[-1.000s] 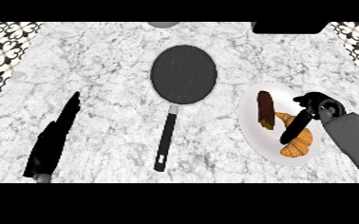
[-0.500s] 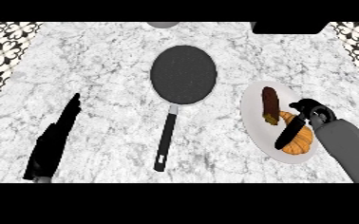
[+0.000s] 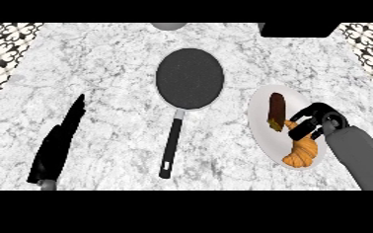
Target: Pick the croissant from the plate and place it in the pan
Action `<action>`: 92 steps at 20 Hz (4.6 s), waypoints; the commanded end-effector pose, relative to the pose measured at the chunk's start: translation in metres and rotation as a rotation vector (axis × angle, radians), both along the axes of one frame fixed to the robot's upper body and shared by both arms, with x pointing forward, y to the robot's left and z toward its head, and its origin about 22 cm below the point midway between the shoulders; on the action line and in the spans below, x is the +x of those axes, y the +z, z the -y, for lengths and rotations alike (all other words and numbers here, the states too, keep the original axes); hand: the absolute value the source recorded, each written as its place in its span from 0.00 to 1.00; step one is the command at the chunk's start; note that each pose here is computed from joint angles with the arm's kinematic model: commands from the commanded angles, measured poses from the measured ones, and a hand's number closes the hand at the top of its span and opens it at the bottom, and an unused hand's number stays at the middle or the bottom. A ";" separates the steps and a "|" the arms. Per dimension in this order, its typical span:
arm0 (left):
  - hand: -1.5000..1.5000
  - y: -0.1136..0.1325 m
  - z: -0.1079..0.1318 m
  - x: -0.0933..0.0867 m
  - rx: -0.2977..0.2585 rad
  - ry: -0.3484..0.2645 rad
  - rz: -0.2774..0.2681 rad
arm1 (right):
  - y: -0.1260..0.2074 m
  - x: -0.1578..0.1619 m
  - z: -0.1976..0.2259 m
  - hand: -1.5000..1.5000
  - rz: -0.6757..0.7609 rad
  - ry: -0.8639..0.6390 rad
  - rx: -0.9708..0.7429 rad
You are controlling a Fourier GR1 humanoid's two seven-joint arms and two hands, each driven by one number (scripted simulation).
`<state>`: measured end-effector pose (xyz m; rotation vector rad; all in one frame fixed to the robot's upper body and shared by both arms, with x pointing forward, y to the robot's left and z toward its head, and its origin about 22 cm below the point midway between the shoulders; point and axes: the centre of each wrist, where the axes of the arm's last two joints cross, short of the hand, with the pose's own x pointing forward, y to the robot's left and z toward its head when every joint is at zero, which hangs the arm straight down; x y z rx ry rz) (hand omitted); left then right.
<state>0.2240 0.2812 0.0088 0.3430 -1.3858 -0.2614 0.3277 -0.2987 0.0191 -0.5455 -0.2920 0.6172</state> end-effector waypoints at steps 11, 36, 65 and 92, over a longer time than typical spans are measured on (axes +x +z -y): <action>0.50 -0.011 -0.002 -0.001 -0.009 -0.008 -0.005 | 0.014 0.000 -0.024 1.00 0.230 0.438 -0.124; 0.50 -0.007 0.004 0.006 -0.014 -0.025 0.004 | 0.117 0.081 -0.148 1.00 1.190 0.624 -0.144; 0.50 0.009 0.027 0.021 -0.020 -0.124 0.034 | 0.036 0.108 -0.205 0.00 0.935 0.287 0.433; 0.50 0.008 0.013 -0.005 -0.023 -0.017 0.005 | 0.003 0.092 -0.008 0.00 1.382 -0.146 0.367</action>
